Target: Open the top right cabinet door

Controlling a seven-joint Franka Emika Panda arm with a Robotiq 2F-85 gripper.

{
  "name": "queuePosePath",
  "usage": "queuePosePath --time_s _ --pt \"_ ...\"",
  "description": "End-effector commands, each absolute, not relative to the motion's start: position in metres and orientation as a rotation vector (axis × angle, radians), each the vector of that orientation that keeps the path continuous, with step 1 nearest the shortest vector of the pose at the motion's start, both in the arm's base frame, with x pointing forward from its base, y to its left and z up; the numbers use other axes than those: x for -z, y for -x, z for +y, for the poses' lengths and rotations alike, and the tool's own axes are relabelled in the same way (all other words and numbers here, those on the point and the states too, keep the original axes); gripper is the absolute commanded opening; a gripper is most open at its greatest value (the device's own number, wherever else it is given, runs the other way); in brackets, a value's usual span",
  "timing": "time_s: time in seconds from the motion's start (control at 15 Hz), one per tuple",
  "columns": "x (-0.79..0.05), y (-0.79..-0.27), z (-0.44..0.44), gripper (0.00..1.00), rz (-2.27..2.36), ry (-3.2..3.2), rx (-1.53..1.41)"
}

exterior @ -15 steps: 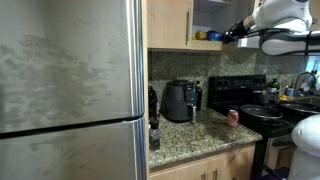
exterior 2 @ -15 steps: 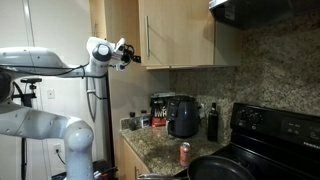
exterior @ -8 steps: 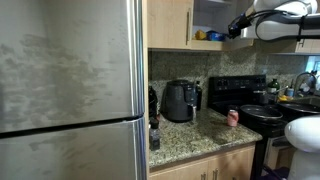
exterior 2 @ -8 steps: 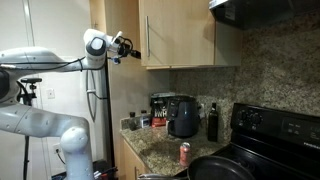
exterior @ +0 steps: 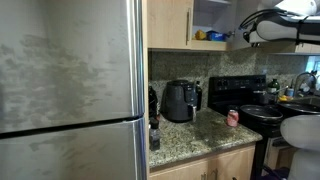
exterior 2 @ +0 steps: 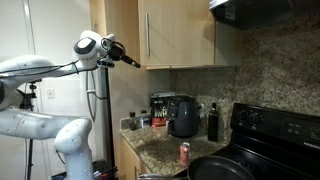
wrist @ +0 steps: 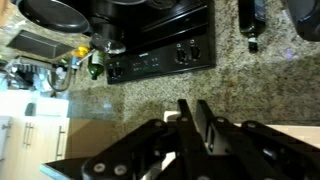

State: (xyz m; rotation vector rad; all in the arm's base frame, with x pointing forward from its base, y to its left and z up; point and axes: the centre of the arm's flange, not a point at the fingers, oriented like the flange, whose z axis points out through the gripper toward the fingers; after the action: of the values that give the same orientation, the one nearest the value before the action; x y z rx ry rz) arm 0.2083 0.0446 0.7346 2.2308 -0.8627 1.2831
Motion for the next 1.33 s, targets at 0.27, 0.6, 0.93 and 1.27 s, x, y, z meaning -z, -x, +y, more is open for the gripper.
queuePosePath --time_s 0.27,0.6,0.93,1.27 --pt "-0.708 -0.121 0.004 0.04 -1.276 -1.913 -1.061" --pt "-0.651 -0.187 0.007 0.6 -1.246 -2.224 -1.212" --pt "-0.651 -0.258 0.025 0.97 -0.936 -2.444 -1.378" --pt "-0.719 -0.261 0.041 1.0 -0.531 -2.414 -1.511"
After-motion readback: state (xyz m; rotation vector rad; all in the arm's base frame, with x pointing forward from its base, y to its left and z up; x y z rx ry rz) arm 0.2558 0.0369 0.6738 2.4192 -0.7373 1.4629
